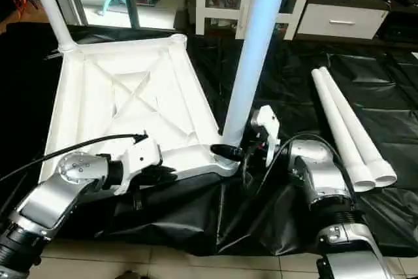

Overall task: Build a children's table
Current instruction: Insert table leg to table base

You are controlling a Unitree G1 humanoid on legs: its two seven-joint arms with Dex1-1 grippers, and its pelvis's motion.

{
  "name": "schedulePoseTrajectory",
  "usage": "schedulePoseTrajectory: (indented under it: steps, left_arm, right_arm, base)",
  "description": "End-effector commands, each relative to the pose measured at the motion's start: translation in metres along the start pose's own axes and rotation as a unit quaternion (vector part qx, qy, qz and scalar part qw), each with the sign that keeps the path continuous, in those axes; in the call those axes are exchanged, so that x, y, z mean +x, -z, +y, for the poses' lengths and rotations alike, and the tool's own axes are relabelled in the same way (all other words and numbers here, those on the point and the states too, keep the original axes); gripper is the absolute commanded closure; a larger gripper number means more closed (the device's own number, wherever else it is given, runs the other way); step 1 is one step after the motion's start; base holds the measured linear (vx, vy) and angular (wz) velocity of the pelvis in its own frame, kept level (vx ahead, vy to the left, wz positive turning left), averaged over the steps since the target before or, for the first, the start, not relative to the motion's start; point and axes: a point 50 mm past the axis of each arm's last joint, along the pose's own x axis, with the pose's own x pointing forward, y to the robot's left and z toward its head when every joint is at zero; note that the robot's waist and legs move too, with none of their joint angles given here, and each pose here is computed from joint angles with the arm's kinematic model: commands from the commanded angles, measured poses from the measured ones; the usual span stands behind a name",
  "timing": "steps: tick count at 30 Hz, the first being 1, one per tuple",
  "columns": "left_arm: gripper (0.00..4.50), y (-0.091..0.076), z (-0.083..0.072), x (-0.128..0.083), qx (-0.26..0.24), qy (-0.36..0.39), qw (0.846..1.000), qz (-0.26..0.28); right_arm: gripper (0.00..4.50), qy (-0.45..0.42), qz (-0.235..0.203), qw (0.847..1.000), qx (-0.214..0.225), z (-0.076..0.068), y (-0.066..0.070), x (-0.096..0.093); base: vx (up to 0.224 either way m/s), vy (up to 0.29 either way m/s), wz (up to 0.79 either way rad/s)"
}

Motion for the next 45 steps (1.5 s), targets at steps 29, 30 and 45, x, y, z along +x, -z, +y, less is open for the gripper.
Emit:
schedulePoseTrajectory:
  steps: [29, 30, 45]
  left_arm:
    - [4.5, -0.027, 0.023, 0.055, -0.067, -0.181, 0.981, 0.019]
    - [4.5, -0.022, 0.022, 0.05, -0.055, -0.164, 0.985, 0.02]
    - [4.5, -0.016, -0.01, 0.011, 0.012, 0.043, 0.998, -0.039]
  right_arm:
    - [2.1, 0.342, -0.1, 0.924, 0.138, -0.019, 0.011, 0.078]
    - [1.89, 0.324, -0.096, 0.935, 0.104, -0.022, 0.005, 0.072]
    - [0.81, 0.002, -0.012, 1.0, -0.015, -0.011, -0.009, 0.004]
  base:
    - [0.0, 0.0, 0.0]
    - [0.0, 0.0, 0.0]
    - [0.0, 0.0, 0.0]
